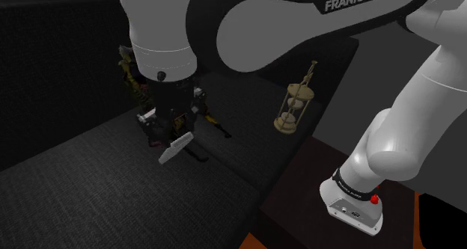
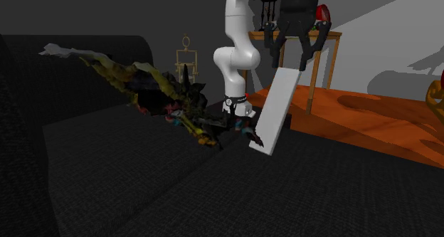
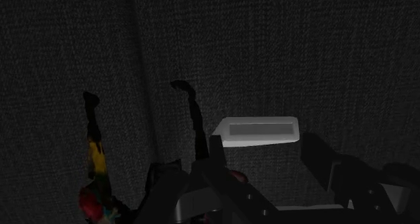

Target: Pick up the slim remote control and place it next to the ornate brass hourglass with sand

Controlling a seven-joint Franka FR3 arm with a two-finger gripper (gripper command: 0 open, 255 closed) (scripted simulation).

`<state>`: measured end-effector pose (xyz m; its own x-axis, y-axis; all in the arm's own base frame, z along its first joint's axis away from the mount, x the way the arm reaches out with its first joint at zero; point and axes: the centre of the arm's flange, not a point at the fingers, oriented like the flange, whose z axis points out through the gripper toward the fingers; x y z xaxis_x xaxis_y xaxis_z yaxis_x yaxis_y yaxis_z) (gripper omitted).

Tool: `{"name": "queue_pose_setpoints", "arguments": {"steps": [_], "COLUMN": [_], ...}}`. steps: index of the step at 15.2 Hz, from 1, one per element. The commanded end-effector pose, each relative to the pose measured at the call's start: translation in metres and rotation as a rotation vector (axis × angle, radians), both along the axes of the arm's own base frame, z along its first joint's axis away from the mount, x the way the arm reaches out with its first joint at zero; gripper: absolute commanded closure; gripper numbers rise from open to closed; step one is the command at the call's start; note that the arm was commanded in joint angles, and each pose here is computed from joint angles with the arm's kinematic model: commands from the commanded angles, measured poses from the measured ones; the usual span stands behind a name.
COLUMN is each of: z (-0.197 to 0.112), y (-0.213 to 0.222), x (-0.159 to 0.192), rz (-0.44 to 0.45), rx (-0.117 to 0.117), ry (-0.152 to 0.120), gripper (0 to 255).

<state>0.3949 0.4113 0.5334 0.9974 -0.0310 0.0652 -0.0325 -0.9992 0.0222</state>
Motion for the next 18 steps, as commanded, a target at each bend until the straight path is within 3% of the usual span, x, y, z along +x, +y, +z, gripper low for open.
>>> {"name": "queue_pose_setpoints", "arguments": {"steps": [1, 18], "z": [0.011, 0.101], "y": [0.000, 0.000], "x": [0.000, 0.000], "rz": [0.000, 0.000], "rx": [0.000, 0.000], "ry": [0.000, 0.000], "gripper": [255, 255]}}
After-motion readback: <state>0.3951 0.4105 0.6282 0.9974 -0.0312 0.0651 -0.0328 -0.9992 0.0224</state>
